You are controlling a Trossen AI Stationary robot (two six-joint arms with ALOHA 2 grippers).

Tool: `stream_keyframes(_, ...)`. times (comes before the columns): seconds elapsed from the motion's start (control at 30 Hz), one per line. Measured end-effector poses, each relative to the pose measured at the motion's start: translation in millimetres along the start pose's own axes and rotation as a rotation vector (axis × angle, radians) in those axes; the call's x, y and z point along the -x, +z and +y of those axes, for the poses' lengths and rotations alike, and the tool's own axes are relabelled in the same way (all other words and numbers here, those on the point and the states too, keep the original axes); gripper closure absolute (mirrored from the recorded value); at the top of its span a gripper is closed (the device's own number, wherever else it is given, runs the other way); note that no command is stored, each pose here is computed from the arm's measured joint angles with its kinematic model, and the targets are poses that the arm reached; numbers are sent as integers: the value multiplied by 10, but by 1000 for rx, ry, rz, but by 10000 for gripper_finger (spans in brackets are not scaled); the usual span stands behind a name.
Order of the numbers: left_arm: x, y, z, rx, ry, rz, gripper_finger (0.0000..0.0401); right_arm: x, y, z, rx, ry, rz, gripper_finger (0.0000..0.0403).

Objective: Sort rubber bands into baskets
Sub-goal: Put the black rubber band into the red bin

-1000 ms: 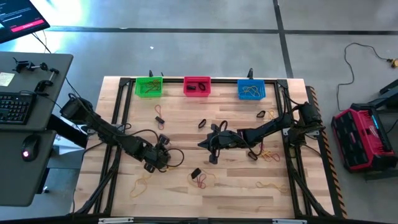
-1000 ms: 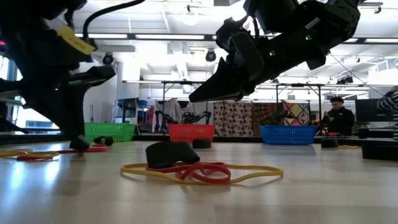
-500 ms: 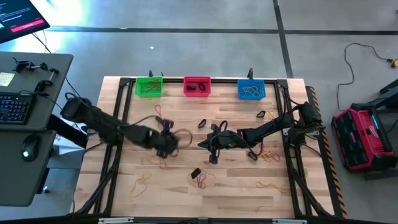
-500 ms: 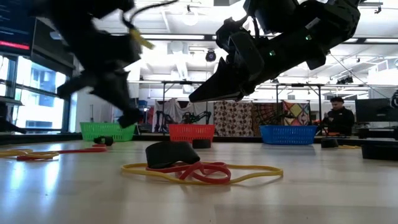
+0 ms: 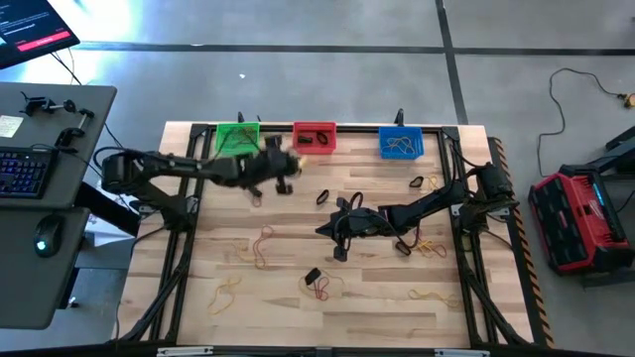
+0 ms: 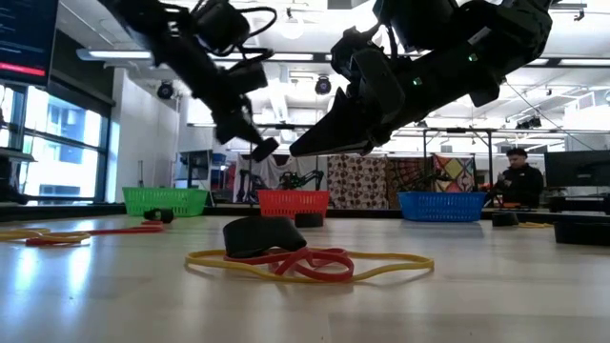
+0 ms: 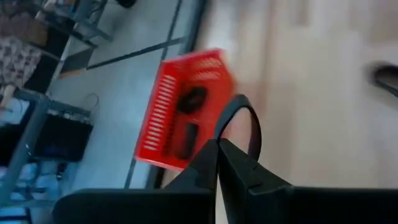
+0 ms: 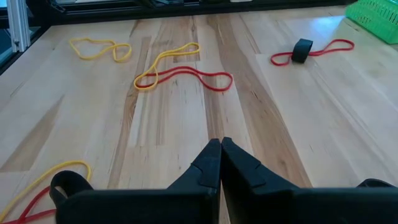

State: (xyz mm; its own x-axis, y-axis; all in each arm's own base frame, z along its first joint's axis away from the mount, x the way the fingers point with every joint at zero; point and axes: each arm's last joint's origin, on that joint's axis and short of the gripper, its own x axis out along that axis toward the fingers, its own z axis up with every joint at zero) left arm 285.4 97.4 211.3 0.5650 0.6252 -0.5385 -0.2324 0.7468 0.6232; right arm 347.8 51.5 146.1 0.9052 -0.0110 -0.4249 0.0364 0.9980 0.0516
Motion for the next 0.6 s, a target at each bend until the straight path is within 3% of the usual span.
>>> stream_keyframes(0.13,-163,67,407,54,45,14,401,0,0,0,0,0,0,402)
stream_keyframes(0.27,-347,116,713,76,1,28,401,0,0,0,0,0,0,402)
stream_keyframes(0.6,-972,88,786,43,-150,129,401,0,-3,0,1,0,3,402)
